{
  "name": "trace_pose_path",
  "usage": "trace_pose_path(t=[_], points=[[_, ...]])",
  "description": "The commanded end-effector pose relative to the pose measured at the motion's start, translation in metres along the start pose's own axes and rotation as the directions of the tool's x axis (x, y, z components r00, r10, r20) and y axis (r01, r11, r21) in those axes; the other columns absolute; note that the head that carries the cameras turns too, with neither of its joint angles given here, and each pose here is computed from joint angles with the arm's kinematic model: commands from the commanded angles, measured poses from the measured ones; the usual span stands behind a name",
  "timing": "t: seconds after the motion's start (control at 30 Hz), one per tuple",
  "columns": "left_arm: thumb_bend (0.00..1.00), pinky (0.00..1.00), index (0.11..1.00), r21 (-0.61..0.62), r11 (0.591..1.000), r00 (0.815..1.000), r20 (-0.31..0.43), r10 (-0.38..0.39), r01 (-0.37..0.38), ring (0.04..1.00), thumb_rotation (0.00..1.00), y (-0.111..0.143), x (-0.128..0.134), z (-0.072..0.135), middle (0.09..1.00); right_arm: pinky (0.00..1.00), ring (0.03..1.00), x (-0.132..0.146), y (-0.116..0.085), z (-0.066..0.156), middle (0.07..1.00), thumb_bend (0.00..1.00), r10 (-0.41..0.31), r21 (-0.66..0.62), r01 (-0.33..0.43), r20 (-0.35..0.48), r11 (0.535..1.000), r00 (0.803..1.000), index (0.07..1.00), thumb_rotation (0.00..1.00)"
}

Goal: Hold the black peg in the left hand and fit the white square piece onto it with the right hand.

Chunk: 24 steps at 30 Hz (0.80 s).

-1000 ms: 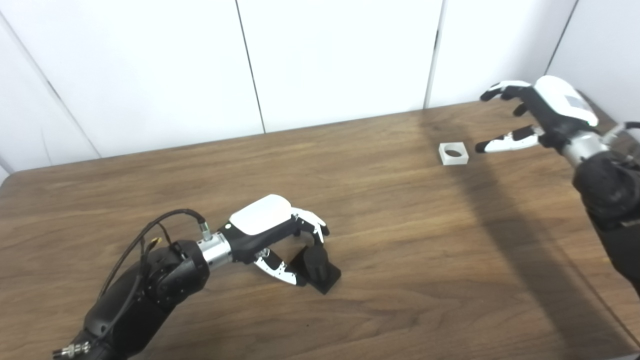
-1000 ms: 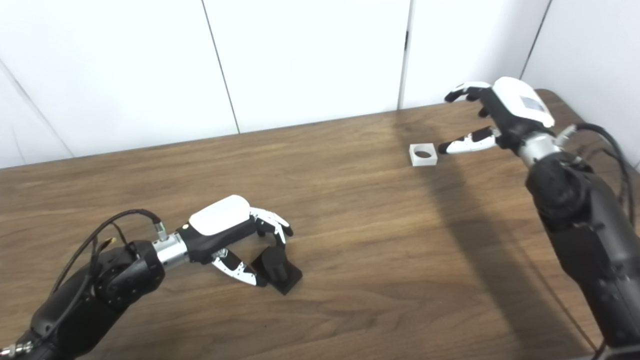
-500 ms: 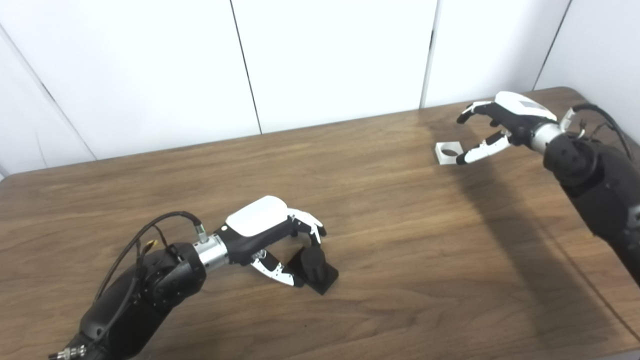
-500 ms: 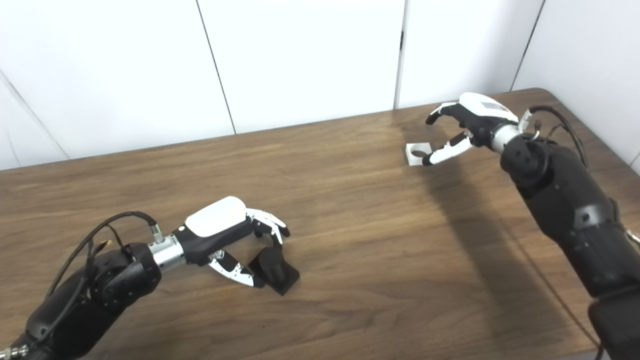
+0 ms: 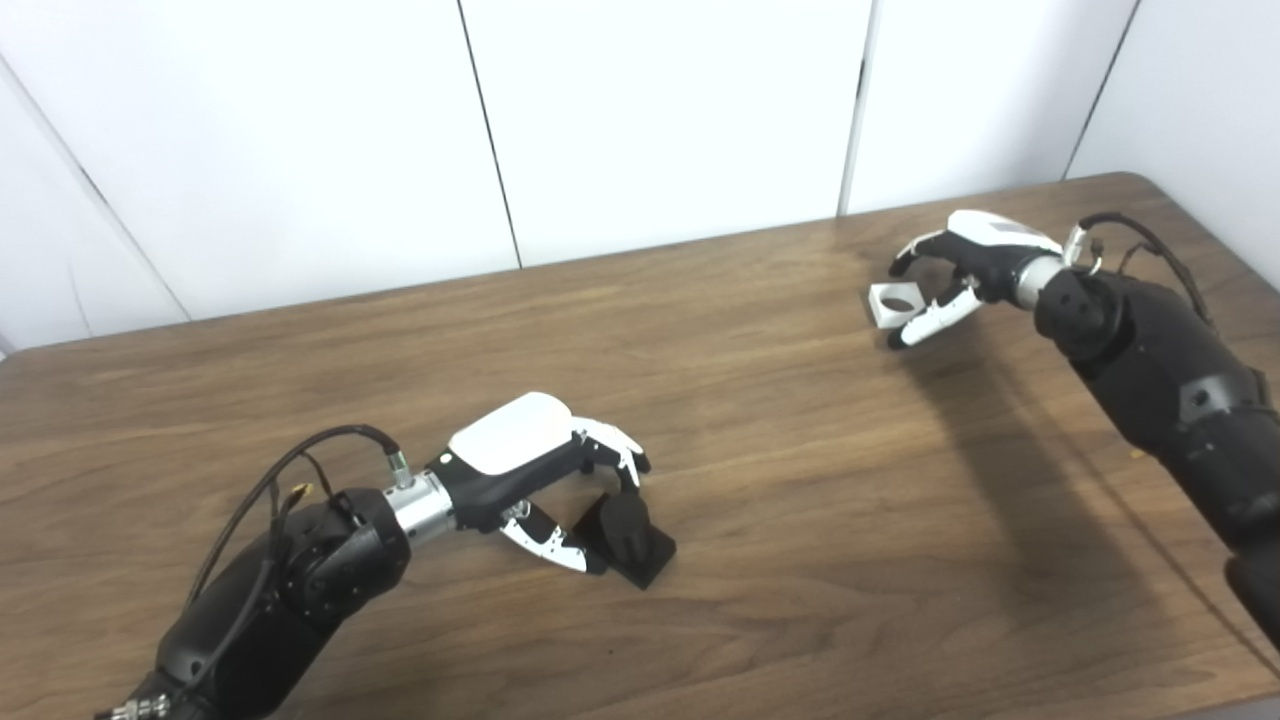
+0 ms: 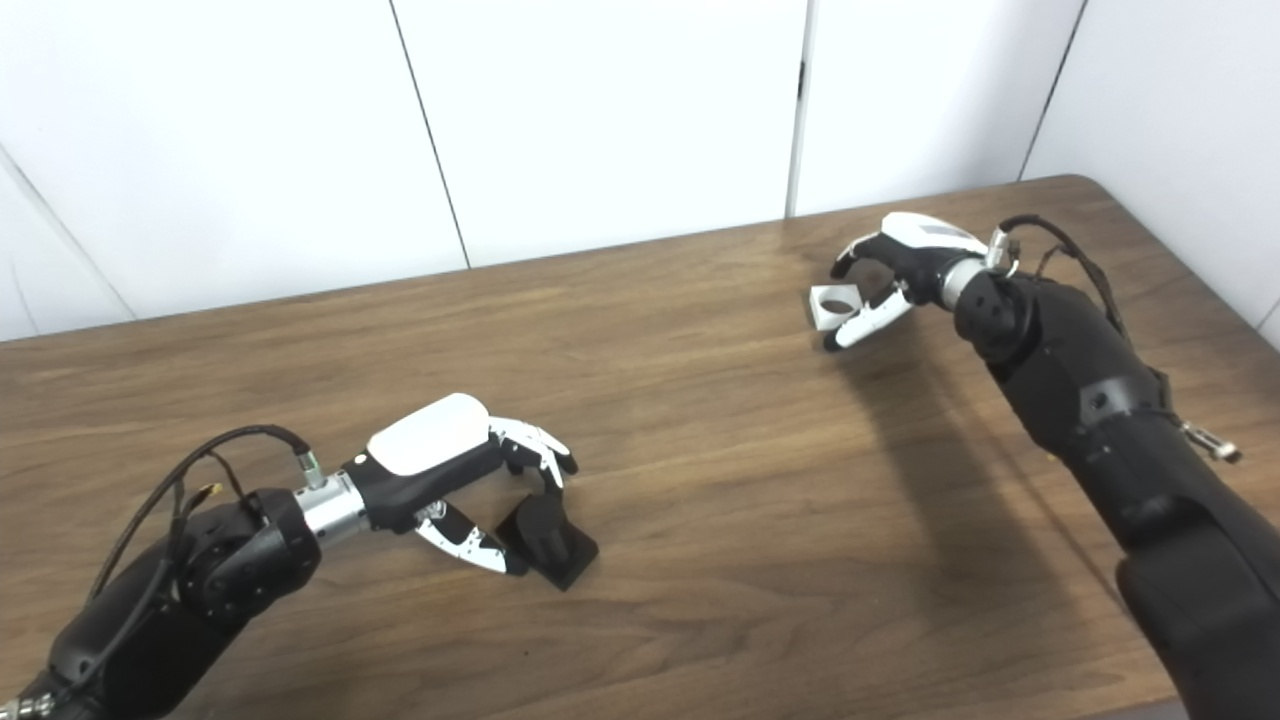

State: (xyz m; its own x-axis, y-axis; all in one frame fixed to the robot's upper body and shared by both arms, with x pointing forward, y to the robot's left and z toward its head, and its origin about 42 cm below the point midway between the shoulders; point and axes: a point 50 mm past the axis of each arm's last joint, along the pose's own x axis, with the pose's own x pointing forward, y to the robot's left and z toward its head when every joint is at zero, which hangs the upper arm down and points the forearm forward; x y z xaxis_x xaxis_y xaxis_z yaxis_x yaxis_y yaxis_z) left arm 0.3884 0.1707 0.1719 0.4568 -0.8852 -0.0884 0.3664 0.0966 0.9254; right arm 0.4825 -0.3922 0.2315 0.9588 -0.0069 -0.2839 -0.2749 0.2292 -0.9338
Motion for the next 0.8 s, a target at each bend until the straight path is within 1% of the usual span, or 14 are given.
trace_pose_path(t=[0.0,0.23,0.53,0.77], points=[[0.52,0.58,0.495,0.019,0.985,0.985,-0.030,-0.169,0.169,0.722,0.07,-0.034,-0.016,-0.004,0.760,0.79,0.910,0.005,-0.034,0.011,0.910,0.79,-0.087,-0.017,0.088,0.048,0.996,0.995,0.780,0.36],[0.52,0.58,0.496,0.021,0.986,0.986,-0.029,-0.166,0.167,0.719,0.08,-0.035,-0.016,-0.003,0.763,0.78,0.903,0.014,-0.030,0.015,0.904,0.78,-0.067,-0.043,0.069,0.055,0.997,0.996,0.782,0.38],[0.52,0.58,0.495,0.022,0.985,0.985,-0.032,-0.170,0.171,0.724,0.08,-0.034,-0.020,-0.003,0.760,0.77,0.889,0.018,-0.019,0.015,0.884,0.76,-0.063,-0.057,0.067,0.064,0.996,0.996,0.745,0.34],[0.52,0.58,0.495,0.011,0.986,0.986,-0.034,-0.164,0.165,0.721,0.07,-0.033,-0.021,-0.004,0.757,0.77,0.879,0.017,-0.015,0.012,0.869,0.74,-0.061,-0.040,0.064,0.068,0.997,0.996,0.675,0.28]])
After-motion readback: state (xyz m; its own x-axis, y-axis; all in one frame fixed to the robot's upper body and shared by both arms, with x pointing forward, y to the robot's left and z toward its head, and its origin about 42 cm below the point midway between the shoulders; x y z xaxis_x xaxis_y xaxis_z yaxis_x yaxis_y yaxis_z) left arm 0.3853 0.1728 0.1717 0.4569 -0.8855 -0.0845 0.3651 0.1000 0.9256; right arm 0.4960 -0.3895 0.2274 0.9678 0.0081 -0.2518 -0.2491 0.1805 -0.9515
